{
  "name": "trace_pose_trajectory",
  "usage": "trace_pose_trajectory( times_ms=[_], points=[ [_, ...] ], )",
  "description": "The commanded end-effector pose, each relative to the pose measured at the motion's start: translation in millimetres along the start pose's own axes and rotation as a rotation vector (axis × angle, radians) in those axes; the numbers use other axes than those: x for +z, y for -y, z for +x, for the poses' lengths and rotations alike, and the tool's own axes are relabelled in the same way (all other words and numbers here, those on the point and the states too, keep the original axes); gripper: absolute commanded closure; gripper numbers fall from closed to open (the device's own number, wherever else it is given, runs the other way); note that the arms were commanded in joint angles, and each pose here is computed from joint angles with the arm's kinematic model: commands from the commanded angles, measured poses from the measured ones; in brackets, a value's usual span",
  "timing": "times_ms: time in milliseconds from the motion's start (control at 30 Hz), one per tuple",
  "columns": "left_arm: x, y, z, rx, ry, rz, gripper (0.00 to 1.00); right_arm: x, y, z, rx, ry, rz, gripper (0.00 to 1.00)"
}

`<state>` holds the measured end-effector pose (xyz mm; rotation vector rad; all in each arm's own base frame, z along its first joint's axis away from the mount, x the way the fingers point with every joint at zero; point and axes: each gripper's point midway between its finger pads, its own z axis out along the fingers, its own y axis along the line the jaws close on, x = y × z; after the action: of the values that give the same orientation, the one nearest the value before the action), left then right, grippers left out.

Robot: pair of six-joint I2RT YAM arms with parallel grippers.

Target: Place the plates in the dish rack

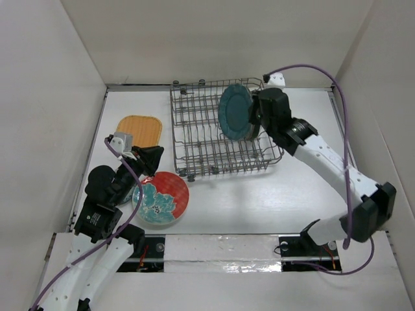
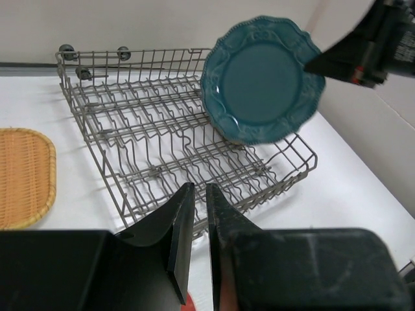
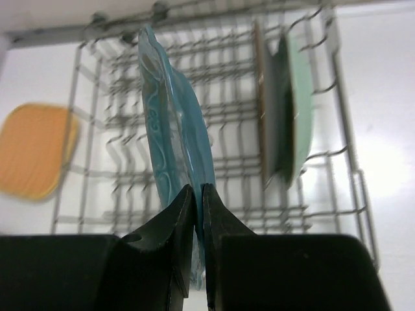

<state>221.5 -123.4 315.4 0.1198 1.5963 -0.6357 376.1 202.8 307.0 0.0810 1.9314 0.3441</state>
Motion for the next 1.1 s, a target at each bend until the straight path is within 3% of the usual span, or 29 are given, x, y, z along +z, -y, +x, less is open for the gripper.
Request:
trace_pose_trajectory(
  times_ms=[0,133,433,700,1067],
  points=[
    [-1.7,8.6,-12.7,0.012,0.048,0.043,0.89,-12.5,-0.3,-119.1,0.025,0.380,0.154,1.00],
    [-0.7,9.7,-10.8,0.013,0.041,0.052,0.89,10.8,-3.9,-124.3,-0.066,0.388,0.281,1.00],
    [-0.1,9.9,-9.9,0.014,0.037,0.054,0.89,56.4,-2.4,-85.1,-0.237,0.323,0.460,1.00],
    [2.5,8.7,-8.1,0.013,0.026,0.048,0.89,76.8,-2.5,-66.7,-0.269,0.289,0.485,1.00],
    [5.5,7.0,-5.6,0.013,0.015,0.042,0.89,110.0,8.9,9.4,-0.259,0.154,0.446,1.00]
  ],
)
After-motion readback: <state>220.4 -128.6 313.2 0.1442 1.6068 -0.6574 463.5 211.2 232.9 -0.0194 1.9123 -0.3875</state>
